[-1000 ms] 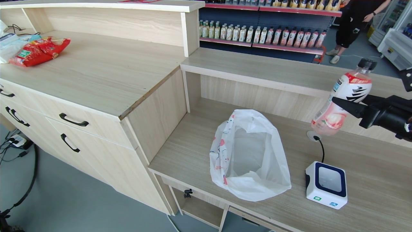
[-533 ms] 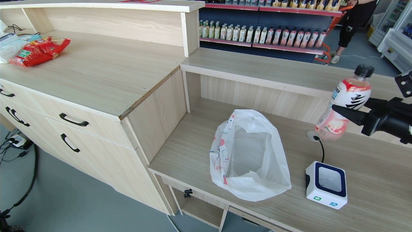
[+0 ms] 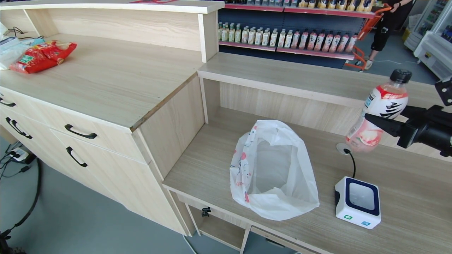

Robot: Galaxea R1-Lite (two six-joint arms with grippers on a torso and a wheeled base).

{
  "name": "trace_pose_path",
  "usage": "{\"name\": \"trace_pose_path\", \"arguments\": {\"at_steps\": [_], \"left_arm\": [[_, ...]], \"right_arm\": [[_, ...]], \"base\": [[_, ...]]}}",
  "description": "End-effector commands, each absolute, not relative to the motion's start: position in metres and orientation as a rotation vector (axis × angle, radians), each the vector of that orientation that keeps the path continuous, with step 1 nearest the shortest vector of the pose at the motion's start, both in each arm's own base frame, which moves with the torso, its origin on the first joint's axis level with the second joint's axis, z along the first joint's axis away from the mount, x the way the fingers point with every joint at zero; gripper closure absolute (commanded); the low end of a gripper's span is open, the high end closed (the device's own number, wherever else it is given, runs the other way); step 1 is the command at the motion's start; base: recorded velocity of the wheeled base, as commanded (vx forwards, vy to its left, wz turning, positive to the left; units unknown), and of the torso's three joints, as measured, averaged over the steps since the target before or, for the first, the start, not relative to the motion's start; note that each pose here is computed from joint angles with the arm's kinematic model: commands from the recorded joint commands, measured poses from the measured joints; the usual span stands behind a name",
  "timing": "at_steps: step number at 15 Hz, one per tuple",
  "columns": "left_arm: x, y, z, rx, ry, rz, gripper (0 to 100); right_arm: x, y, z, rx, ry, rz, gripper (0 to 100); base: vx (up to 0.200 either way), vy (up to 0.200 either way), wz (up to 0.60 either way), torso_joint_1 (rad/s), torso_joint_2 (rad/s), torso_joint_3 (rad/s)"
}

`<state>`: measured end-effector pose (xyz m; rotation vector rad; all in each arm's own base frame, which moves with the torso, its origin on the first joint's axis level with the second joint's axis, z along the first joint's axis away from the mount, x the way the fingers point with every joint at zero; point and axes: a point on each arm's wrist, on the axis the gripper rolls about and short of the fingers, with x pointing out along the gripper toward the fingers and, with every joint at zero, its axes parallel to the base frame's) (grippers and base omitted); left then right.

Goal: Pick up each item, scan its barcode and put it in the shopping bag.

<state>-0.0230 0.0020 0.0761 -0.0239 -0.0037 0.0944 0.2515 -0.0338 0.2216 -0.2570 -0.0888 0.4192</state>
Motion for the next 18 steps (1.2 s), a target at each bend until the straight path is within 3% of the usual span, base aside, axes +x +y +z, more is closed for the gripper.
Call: {"name": "trace_pose_path", "arguments": {"at_steps": [1, 7, 12, 18], "left_arm": [[-0.023, 0.002, 0.076, -0.025, -0.004, 0.095, 0], [-0.023, 0.002, 0.076, -0.025, -0.004, 0.095, 0], [-0.023, 0.002, 0.076, -0.025, -0.004, 0.097, 0], [-0.023, 0.002, 0.076, -0.025, -0.004, 0.095, 0]], "right_arm": [[0.252, -0.034, 0.221, -0.255, -0.085, 0.420, 100], [0.253, -0.034, 0.219, -0.254, -0.081, 0.424, 100], [0.271, -0.039, 0.202, -0.226, -0.024, 0.421, 100], [0.308, -0.048, 0.158, -0.218, -0.002, 0.418, 100]], "base": [[0.000, 0.000, 0.60, -0.002, 0.01, 0.007], [0.000, 0.000, 0.60, -0.001, 0.00, 0.003], [0.000, 0.000, 0.00, 0.000, 0.00, 0.000], [0.000, 0.000, 0.00, 0.000, 0.00, 0.000]]}}
